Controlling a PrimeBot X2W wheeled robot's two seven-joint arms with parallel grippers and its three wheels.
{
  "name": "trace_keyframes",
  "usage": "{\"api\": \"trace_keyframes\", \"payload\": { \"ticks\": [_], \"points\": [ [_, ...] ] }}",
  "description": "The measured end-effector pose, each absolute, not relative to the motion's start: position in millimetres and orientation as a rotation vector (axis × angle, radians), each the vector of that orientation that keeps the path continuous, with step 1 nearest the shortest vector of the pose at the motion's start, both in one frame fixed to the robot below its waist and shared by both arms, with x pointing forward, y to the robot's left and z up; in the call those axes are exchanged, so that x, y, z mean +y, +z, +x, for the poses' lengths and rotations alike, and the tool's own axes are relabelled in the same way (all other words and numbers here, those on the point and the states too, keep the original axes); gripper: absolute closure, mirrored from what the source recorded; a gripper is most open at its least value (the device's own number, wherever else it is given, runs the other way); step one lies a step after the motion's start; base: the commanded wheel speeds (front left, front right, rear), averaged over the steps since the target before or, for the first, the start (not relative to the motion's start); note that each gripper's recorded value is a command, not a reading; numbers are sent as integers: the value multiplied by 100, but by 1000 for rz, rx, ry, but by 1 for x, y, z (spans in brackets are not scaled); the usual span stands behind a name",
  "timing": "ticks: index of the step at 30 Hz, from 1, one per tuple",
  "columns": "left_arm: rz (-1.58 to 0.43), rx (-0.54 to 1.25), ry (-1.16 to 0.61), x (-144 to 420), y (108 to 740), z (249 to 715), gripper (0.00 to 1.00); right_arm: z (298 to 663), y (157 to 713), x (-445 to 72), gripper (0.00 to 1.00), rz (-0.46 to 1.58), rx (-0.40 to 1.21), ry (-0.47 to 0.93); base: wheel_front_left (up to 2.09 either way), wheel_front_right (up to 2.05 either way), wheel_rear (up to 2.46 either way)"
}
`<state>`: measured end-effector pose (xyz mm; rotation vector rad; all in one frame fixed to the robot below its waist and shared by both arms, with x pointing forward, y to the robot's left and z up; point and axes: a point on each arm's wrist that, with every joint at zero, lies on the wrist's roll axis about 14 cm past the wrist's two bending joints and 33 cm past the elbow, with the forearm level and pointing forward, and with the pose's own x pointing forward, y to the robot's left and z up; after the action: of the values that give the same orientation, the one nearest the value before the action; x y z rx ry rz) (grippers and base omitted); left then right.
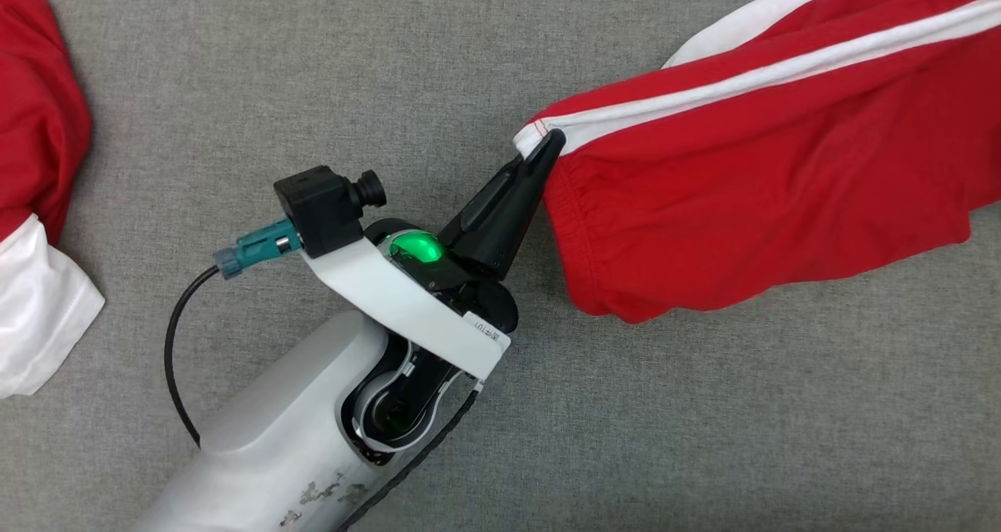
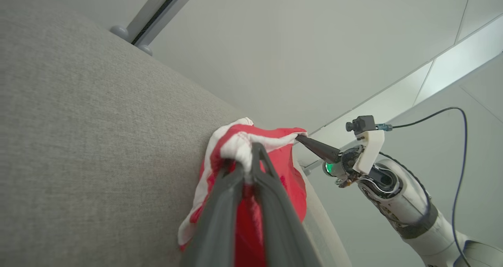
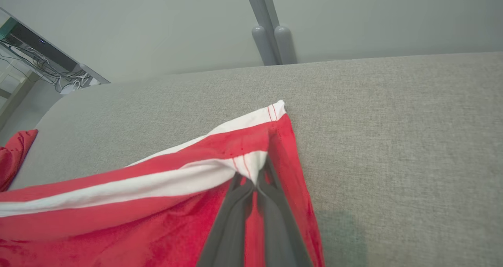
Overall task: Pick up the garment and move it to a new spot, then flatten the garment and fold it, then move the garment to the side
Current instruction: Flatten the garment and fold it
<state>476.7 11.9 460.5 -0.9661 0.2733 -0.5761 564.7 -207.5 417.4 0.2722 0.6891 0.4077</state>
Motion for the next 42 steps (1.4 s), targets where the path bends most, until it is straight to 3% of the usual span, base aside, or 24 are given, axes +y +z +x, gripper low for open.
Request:
{"api": "trace_keyframes", "payload": {
  "ticks": [3, 8, 9, 10, 11, 12, 13, 20, 26, 31, 37, 42],
  "points": [
    [-967, 271, -557, 14, 457, 483, 96, 579, 416, -203, 100, 258, 689, 412, 0, 0, 0],
    [-974, 269, -524, 17, 450, 488, 100, 595, 410, -191, 100, 260, 693, 422, 0, 0, 0],
    [-977, 270, -518, 18, 448, 489, 100, 598, 409, -190, 81, 263, 690, 422, 0, 0, 0],
    [-980, 273, -511, 19, 446, 490, 100, 600, 408, -189, 11, 266, 686, 421, 0, 0, 0],
    [-980, 280, -504, 20, 443, 490, 70, 604, 409, -188, 0, 272, 671, 416, 0, 0, 0],
    [-979, 287, -502, 19, 441, 490, 30, 605, 408, -186, 0, 279, 668, 417, 0, 0, 0],
    [-977, 291, -501, 19, 439, 491, 0, 607, 409, -185, 0, 295, 656, 416, 0, 0, 0],
    [-911, 286, -475, 27, 434, 488, 0, 596, 416, -215, 0, 319, 608, 340, 0, 0, 0],
    [-612, 235, -360, 65, 422, 473, 0, 544, 396, -247, 0, 303, 687, 266, 0, 0, 0],
    [-437, 130, -269, 76, 445, 457, 0, 523, 399, -254, 0, 259, 646, 243, 0, 0, 0],
    [-343, 26, -123, 106, 473, 434, 0, 540, 394, -243, 0, 215, 575, 197, 0, 0, 0],
    [-249, 22, -79, 116, 477, 404, 0, 558, 374, -215, 0, 87, 638, 212, 0, 0, 0]
  ]
}}
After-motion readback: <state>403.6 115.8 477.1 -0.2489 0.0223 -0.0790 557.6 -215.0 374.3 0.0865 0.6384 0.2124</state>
